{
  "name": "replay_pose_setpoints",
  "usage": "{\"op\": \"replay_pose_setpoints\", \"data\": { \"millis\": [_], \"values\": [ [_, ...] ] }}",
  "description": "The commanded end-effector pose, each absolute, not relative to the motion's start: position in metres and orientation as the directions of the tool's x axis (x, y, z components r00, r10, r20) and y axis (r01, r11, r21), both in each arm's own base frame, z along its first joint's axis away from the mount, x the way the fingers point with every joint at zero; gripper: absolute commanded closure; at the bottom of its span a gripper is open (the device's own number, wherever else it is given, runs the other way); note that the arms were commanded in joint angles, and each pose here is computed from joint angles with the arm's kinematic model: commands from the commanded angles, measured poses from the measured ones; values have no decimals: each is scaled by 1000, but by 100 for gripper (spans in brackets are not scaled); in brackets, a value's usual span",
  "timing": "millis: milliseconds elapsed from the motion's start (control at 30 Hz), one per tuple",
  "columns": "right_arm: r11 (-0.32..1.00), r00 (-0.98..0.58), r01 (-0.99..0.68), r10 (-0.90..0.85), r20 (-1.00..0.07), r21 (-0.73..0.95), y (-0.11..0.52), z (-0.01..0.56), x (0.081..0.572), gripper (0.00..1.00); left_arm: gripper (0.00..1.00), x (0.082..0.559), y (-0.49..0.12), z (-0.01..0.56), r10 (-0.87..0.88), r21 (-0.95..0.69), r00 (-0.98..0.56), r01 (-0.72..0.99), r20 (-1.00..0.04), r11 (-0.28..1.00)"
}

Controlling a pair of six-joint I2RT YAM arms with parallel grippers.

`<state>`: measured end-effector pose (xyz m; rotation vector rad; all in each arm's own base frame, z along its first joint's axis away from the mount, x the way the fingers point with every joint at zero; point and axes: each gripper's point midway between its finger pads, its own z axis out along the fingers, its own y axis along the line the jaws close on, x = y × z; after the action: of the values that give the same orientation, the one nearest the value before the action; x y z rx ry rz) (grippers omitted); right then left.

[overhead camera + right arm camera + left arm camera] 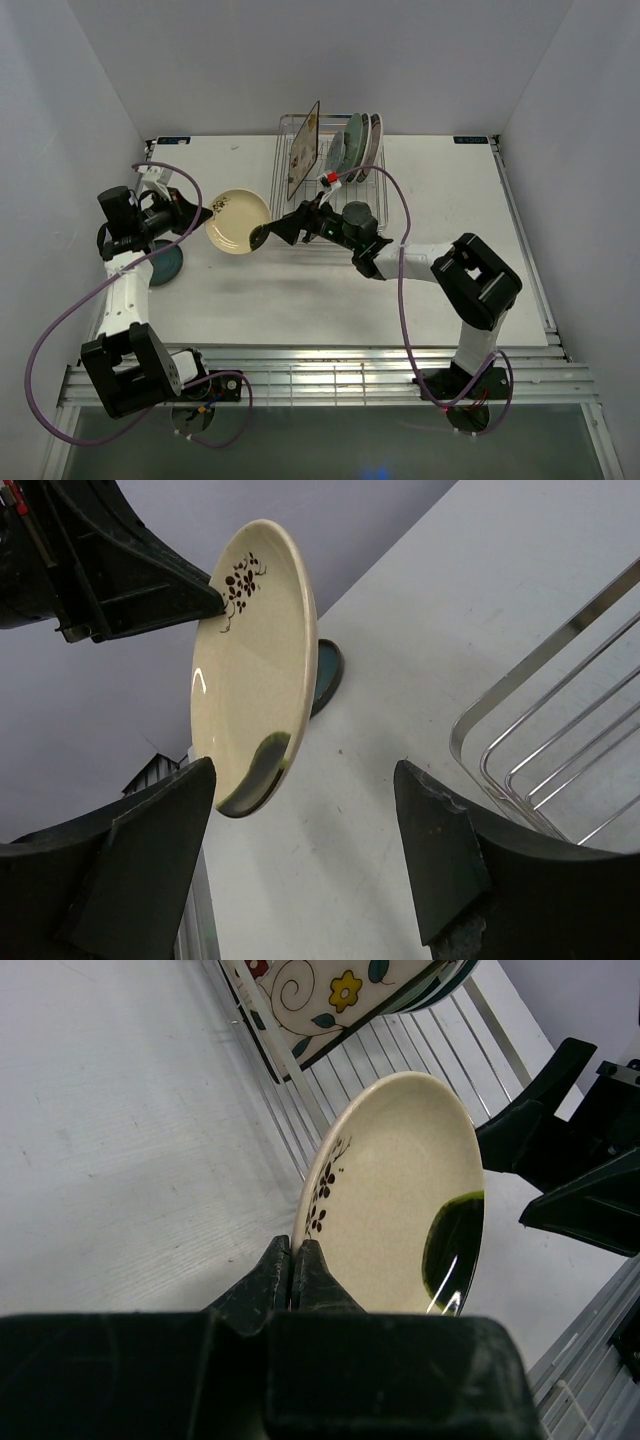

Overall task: Load the plates into the dish rack
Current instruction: Pick up the plate at the center of the board.

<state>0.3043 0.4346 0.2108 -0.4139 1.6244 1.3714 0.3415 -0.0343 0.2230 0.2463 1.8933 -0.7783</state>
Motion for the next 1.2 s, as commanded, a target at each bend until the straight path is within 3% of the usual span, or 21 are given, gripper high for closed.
{"op": "replay_pose_setpoints", "data": {
  "millis": [0, 300, 700, 833, 900, 1067, 1167],
  "values": [
    [281, -489, -769, 320, -811, 574, 448, 229, 306, 23, 100, 334, -42, 237, -161, -382, -411, 541, -897, 750],
    [265, -499, -773, 308, -810, 577, 462, 230, 308, 31, 100, 333, -43, 237, -162, -385, -412, 546, -897, 745],
    [240, -513, -778, 290, -808, 580, 475, 231, 304, 71, 100, 334, -43, 235, -162, -386, -413, 545, -896, 744],
    [249, -511, -776, 291, -809, 580, 475, 232, 305, 91, 100, 333, -43, 234, -164, -389, -415, 546, -895, 742],
    [251, -512, -775, 291, -808, 581, 475, 232, 305, 92, 100, 334, -43, 234, -164, -389, -415, 546, -895, 742],
    [257, -513, -769, 298, -805, 585, 474, 232, 305, 92, 71, 333, -45, 234, -160, -388, -415, 556, -896, 735],
    [257, -513, -768, 303, -803, 587, 473, 234, 305, 92, 63, 333, -44, 233, -161, -390, -416, 556, -895, 734]
  ]
}}
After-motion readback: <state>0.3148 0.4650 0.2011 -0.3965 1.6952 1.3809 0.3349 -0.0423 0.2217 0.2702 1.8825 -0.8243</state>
